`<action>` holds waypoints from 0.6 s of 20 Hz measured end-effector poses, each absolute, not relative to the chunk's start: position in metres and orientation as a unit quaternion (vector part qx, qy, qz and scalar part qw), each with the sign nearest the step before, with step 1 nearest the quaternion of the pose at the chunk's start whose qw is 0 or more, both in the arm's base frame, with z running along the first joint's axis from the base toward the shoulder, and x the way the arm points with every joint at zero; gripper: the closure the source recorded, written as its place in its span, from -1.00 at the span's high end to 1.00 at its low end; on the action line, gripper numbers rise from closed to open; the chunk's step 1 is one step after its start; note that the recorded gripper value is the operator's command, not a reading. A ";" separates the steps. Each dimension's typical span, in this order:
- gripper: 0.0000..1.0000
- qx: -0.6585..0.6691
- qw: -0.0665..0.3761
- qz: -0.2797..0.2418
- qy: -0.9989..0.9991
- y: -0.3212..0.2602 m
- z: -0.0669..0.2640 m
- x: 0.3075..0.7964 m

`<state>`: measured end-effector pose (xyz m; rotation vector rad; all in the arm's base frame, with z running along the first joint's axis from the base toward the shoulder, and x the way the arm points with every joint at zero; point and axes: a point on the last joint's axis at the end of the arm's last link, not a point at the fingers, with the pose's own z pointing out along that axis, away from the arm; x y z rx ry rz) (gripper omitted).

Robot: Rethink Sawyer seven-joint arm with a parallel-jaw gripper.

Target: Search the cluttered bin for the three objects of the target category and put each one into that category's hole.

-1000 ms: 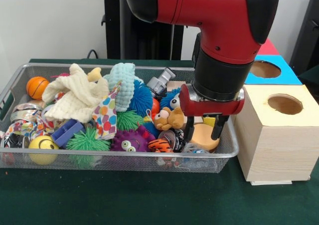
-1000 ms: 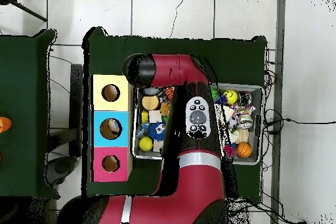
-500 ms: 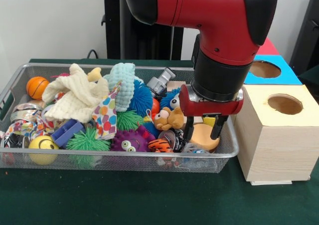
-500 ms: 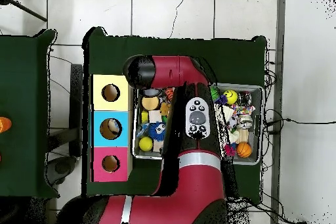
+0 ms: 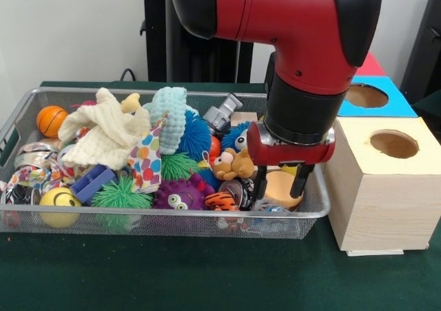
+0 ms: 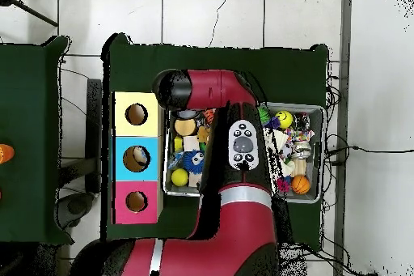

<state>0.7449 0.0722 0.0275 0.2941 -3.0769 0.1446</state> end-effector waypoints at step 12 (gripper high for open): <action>1.00 0.097 0.019 0.046 -0.994 0.073 0.004 0.740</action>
